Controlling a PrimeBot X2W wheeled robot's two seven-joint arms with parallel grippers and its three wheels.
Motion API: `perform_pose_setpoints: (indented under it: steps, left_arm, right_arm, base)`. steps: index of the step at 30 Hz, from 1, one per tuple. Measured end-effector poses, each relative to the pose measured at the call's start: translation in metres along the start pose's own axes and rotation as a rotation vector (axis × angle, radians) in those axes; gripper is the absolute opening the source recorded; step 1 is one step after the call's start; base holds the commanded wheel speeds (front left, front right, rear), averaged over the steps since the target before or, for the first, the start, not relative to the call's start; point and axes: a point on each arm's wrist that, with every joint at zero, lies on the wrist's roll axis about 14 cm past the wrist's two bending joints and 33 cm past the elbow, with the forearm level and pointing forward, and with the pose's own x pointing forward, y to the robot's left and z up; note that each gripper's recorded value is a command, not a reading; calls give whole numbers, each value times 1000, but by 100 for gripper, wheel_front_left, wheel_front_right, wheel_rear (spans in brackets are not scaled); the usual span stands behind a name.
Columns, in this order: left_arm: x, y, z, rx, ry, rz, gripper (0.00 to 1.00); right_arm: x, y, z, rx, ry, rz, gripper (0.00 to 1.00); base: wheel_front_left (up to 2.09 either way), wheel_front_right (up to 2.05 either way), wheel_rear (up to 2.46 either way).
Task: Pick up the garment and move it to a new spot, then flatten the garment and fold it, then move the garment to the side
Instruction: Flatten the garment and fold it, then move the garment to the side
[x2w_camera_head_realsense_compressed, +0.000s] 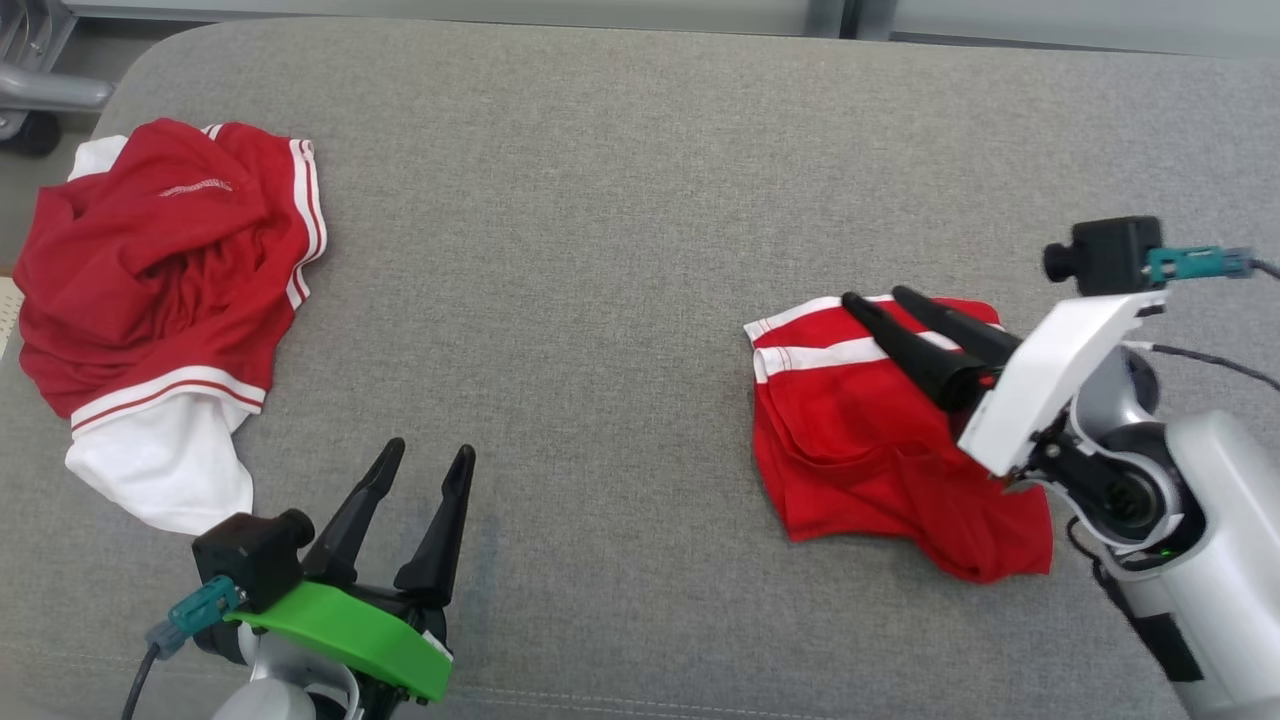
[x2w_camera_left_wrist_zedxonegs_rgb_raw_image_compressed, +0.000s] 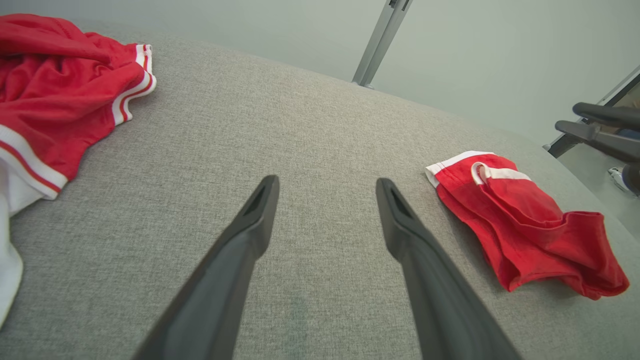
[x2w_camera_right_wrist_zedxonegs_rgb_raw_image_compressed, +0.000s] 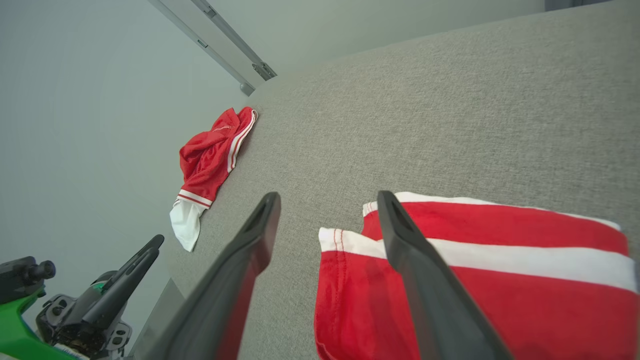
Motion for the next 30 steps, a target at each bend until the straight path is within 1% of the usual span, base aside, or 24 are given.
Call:
perform_pose_setpoints:
  steps: [3, 7, 9, 11, 12, 14, 19, 30]
  left_arm:
    - [1, -1, 1, 1, -3, -3, 100]
    - [4, -3, 2, 0, -8, -13, 100]
    - [6, -7, 1, -3, -3, -24, 100]
    - [6, -10, -1, -7, 0, -32, 100]
    - [7, -12, 0, -11, -3, -39, 100]
    - [8, -11, -2, -13, 3, -38, 100]
    - [9, -10, -6, -16, 15, -33, 100]
    - [10, -6, -3, -15, 7, -23, 100]
  right_arm:
    - [-12, -17, 21, -21, -64, -51, 100]
    - [-34, -55, 31, -23, -87, -171, 100]
    - [-46, -77, 19, 1, -59, -240, 100]
    - [-56, -94, -3, 37, -9, -290, 100]
    - [-60, -100, -21, 90, 22, -304, 100]
    - [-60, -103, -32, 132, 38, -309, 100]
    - [-63, -114, -46, 178, 62, -337, 100]
    - [-54, -112, -73, 194, 160, -311, 100]
  base:
    - [0, 0, 0]
    - [0, 0, 0]
    - [0, 0, 0]
    - [0, 0, 0]
    - [0, 0, 0]
    - [0, 0, 0]
    - [0, 0, 0]
    - [0, 0, 0]
